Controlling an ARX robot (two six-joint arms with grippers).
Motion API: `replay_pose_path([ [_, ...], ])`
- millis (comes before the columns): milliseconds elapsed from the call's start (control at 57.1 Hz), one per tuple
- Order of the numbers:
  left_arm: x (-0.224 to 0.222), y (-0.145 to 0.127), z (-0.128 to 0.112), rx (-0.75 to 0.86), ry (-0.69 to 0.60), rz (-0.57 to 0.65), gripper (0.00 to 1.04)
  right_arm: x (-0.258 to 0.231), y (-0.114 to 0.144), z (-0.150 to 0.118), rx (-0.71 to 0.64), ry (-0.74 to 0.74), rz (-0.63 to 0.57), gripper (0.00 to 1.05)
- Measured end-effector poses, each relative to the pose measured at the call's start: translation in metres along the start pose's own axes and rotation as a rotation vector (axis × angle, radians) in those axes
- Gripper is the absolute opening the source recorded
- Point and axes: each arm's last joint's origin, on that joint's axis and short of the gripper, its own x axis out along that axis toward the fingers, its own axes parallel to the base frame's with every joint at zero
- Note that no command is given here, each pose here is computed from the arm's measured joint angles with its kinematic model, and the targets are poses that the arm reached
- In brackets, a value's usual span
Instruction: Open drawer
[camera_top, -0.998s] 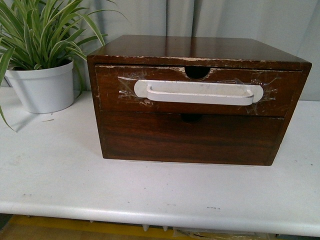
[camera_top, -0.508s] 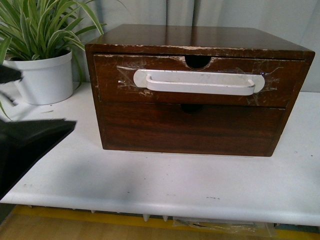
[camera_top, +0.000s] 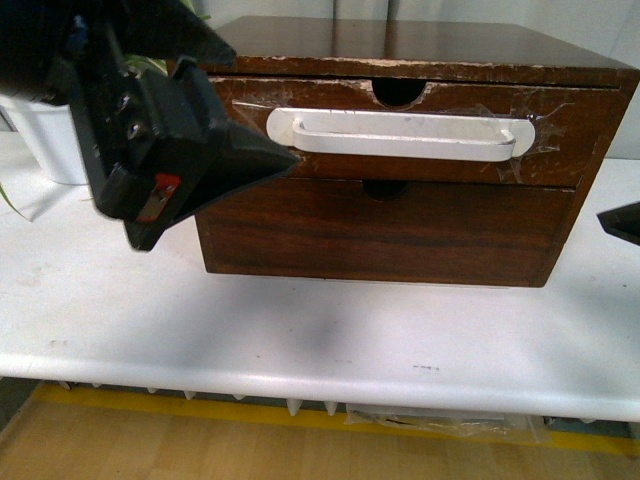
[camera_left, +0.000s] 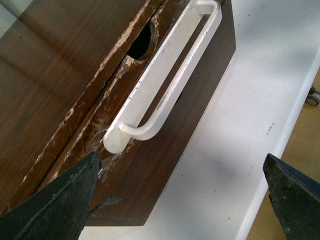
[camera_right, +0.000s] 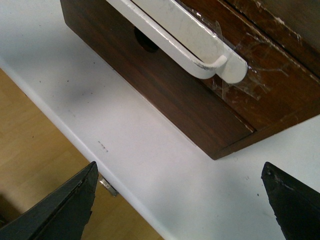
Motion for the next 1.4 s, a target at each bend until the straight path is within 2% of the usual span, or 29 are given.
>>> replay_pose_path([
  [263,0.031,0.012,0.01,0.074,0.052,-0.127,0.99,0.03,-0.003,0.021,-0.1,0.026,0.097,0.96],
  [543,0.048,0.018,0.015,0.104,0.084,-0.18,0.99,0.039,-0.003,0.035,-0.147,0.042,0.153,0.96],
  [841,0.064,0.015,0.017,0.128,0.117,-0.249,0.99,0.037,-0.005,0.032,-0.15,0.046,0.176,0.96],
  [1401,0.082,0.027,0.004,0.129,0.178,-0.235,0.99,0.035,-0.015,0.025,-0.142,0.02,0.169,0.96],
])
